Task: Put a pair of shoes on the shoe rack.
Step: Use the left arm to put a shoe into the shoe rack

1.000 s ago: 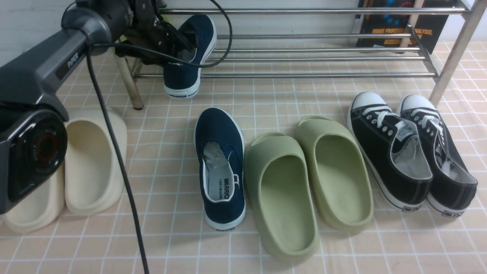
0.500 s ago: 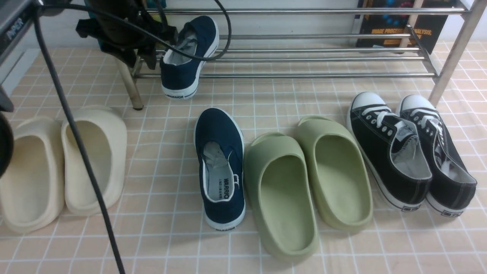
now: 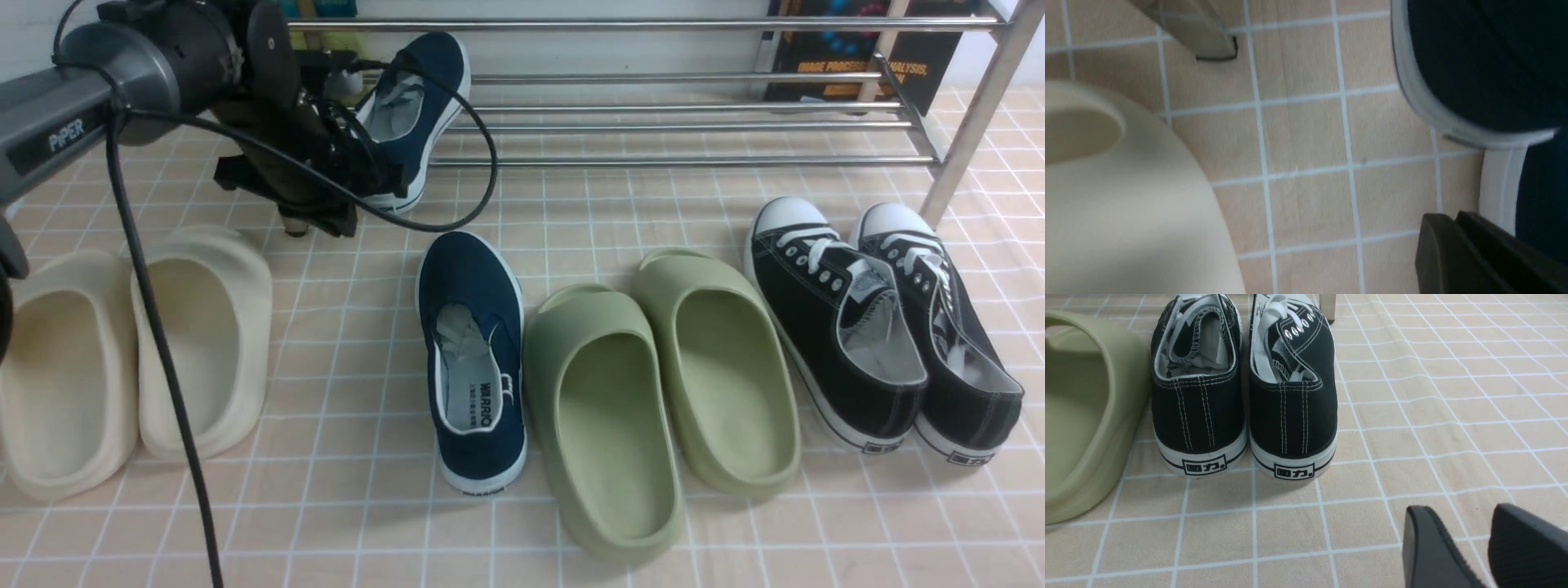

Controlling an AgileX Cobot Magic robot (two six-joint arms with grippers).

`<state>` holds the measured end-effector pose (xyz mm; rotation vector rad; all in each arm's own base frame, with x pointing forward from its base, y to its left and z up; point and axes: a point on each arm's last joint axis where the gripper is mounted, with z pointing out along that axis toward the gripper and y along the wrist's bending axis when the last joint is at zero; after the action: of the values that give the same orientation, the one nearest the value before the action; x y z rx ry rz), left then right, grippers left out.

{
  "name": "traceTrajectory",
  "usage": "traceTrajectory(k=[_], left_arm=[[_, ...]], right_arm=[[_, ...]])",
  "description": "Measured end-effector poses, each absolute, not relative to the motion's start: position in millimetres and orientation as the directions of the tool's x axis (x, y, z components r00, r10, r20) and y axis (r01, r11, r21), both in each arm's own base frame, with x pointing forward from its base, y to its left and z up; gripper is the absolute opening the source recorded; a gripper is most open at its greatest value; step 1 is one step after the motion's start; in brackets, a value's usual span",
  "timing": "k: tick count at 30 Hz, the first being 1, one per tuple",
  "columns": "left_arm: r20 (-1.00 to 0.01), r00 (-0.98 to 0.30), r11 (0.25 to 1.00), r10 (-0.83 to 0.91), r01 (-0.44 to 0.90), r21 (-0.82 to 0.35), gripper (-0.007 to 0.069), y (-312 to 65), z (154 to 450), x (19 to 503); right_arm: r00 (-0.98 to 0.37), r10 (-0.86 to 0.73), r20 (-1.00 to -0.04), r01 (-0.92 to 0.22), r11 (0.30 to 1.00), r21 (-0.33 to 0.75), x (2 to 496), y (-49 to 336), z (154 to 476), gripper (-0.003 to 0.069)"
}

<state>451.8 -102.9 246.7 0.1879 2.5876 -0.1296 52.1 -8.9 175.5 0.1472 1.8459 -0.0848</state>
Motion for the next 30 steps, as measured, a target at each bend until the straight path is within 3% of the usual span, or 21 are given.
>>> traceTrajectory(k=[8, 23, 27, 30], left_arm=[[-0.585, -0.810, 0.978, 0.045, 0.154, -0.138, 0.0034, -115, 254, 478], [-0.614, -0.787, 0.978, 0.053, 0.165, -0.128, 0.0040, -119, 264, 495], [-0.613, -0.787, 0.980, 0.075, 0.171, -0.100, 0.0044, -114, 293, 481], [-0.638, -0.764, 0.982, 0.091, 0.176, -0.071, 0.0050, -105, 348, 453]], right_arm=[[-0.271, 0.057, -0.961, 0.145, 0.989, 0.018, 52, -9, 176, 0.0240], [-0.271, 0.057, -0.961, 0.145, 0.989, 0.018, 52, -9, 176, 0.0240], [-0.271, 0.057, -0.961, 0.145, 0.989, 0.018, 52, -9, 176, 0.0240], [-0.271, 0.057, -0.961, 0.145, 0.989, 0.018, 52, -9, 176, 0.0240]])
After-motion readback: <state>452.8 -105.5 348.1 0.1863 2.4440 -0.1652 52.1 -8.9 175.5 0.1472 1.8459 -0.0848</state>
